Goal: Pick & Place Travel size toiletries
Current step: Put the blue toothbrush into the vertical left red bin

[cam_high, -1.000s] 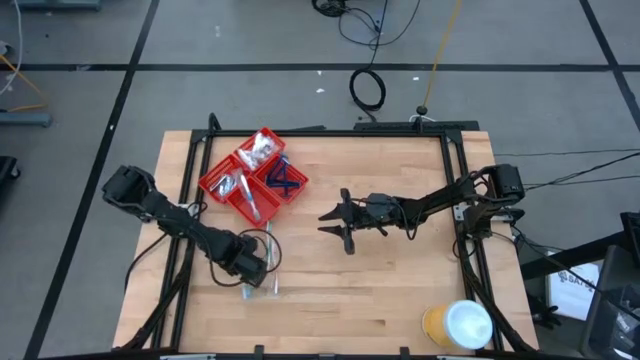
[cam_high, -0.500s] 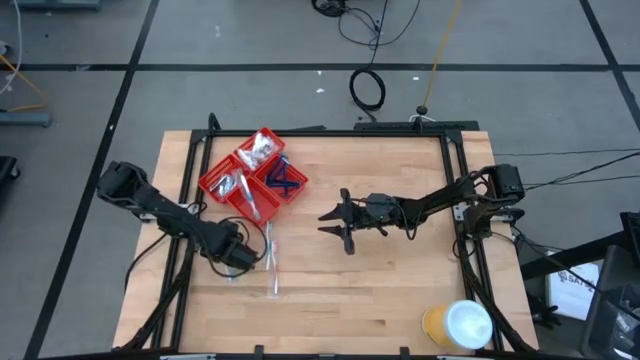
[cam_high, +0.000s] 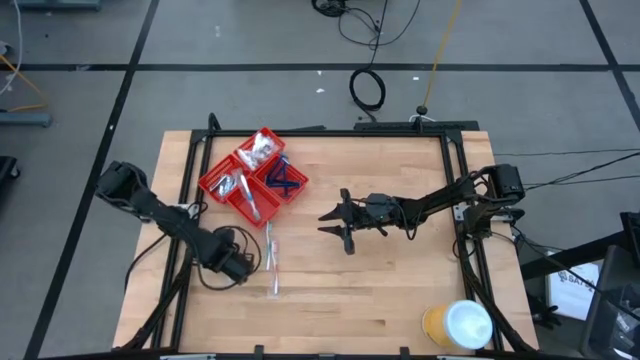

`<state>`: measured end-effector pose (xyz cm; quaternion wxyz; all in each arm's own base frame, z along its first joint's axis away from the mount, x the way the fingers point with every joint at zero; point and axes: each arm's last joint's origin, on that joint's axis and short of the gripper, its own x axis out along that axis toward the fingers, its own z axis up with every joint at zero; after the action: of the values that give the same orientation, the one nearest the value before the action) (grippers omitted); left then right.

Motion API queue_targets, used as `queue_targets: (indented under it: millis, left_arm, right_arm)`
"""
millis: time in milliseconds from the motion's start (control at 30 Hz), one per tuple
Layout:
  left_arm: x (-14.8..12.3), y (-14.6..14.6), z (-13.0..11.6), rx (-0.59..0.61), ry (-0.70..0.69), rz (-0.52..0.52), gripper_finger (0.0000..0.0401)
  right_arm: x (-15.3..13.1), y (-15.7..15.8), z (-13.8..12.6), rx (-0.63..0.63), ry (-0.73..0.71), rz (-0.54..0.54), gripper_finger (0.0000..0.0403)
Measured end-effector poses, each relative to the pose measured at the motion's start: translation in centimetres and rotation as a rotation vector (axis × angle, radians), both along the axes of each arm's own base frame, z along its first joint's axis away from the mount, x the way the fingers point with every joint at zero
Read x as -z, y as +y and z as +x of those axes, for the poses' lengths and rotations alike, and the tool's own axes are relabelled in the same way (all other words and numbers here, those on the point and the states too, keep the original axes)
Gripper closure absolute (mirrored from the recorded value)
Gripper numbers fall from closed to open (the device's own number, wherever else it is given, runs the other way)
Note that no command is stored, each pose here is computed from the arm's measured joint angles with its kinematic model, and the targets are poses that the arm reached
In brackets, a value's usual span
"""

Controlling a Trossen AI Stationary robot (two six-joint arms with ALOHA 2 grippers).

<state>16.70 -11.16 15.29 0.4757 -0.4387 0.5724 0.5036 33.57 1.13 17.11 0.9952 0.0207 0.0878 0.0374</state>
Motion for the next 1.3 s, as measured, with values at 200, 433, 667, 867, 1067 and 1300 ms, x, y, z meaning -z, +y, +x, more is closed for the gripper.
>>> queue_targets:
  millis: [200,433,667,867,1067,1300]
  left_arm:
    - [2.2,0.3,-0.9,-0.064,-0.059,0.001,0.0215]
    - [2.8,0.5,-1.1,-0.019,-0.077,-0.01,0.0223]
    - [2.9,0.4,-0.9,0.005,-0.107,-0.009,0.0331]
    - [2.7,0.6,-0.9,0.083,-0.138,0.024,0.0385]
    - [-0.7,0.5,-0.9,0.165,-0.206,0.2,0.0395]
    - [-6.0,-0.1,-0.5,0.284,-0.473,0.432,0.0395]
  right_arm:
    - [0.0,0.0,0.0,0.0,0.005,0.0,0.0287]
    - [0.1,0.0,0.0,0.0,0.008,0.0,0.0287]
    - [0.1,0.0,0.0,0.001,0.008,0.008,0.0287]
    - [0.1,0.0,0.0,0.001,0.008,0.008,0.0287]
    - [0.1,0.0,0.0,0.001,0.017,0.008,0.0287]
    - [0.2,-0.1,0.0,0.005,0.021,0.007,0.0287]
